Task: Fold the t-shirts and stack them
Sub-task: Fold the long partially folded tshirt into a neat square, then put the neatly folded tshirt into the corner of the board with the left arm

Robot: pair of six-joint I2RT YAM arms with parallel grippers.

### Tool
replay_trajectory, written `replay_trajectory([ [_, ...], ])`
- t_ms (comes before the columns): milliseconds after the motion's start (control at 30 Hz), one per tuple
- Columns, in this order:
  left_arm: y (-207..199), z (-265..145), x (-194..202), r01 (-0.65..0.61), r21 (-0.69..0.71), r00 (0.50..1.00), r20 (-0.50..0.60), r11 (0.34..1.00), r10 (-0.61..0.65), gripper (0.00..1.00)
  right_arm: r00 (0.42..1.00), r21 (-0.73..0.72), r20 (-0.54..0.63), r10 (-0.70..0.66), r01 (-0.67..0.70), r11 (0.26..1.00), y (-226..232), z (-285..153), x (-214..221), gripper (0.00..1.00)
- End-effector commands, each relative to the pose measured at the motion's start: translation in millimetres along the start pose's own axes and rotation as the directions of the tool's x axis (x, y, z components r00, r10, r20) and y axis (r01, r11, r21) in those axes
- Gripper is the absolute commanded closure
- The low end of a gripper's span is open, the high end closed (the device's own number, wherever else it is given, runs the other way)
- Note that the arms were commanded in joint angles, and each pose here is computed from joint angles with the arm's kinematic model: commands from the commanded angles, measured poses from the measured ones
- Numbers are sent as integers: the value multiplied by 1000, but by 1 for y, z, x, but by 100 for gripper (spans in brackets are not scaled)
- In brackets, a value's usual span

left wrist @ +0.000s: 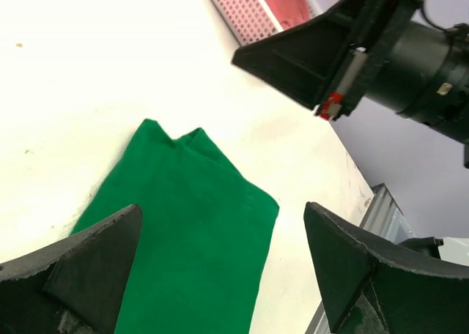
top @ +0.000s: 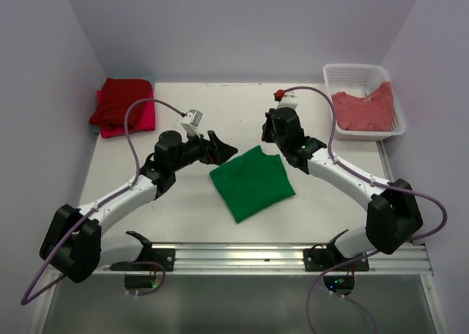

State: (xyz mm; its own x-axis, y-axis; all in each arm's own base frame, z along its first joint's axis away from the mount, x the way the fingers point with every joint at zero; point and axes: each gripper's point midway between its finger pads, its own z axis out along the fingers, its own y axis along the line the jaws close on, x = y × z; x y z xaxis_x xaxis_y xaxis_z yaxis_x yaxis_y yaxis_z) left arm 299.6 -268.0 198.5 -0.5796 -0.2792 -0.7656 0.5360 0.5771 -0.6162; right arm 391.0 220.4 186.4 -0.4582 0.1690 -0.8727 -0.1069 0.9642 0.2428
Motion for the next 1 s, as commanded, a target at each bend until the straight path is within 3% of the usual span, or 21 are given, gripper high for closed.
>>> replay_trajectory([
  [0, 36, -14, 32, 25, -181, 995, -94, 983, -43, 5, 998, 20, -57, -30, 31, 999, -7, -8, 10, 100],
  [200, 70, -46, 105, 164, -336, 949, -203, 928, -241, 9, 968, -34, -249, -31, 23, 999, -4, -33, 73, 100],
  [367, 74, -66, 123, 216, -403, 935, -176, 890, -307, 8, 935, -76, -350, -62, 37, 996, 0, -52, 120, 100],
  [633, 71, -74, 141, 256, -429, 908, -202, 866, -368, 0, 896, -54, -439, -59, 39, 998, -10, -52, 157, 100],
  [967, 69, -75, 186, 330, -440, 838, -270, 835, -474, 0, 868, -29, -492, -60, 53, 998, -13, -39, 184, 100],
])
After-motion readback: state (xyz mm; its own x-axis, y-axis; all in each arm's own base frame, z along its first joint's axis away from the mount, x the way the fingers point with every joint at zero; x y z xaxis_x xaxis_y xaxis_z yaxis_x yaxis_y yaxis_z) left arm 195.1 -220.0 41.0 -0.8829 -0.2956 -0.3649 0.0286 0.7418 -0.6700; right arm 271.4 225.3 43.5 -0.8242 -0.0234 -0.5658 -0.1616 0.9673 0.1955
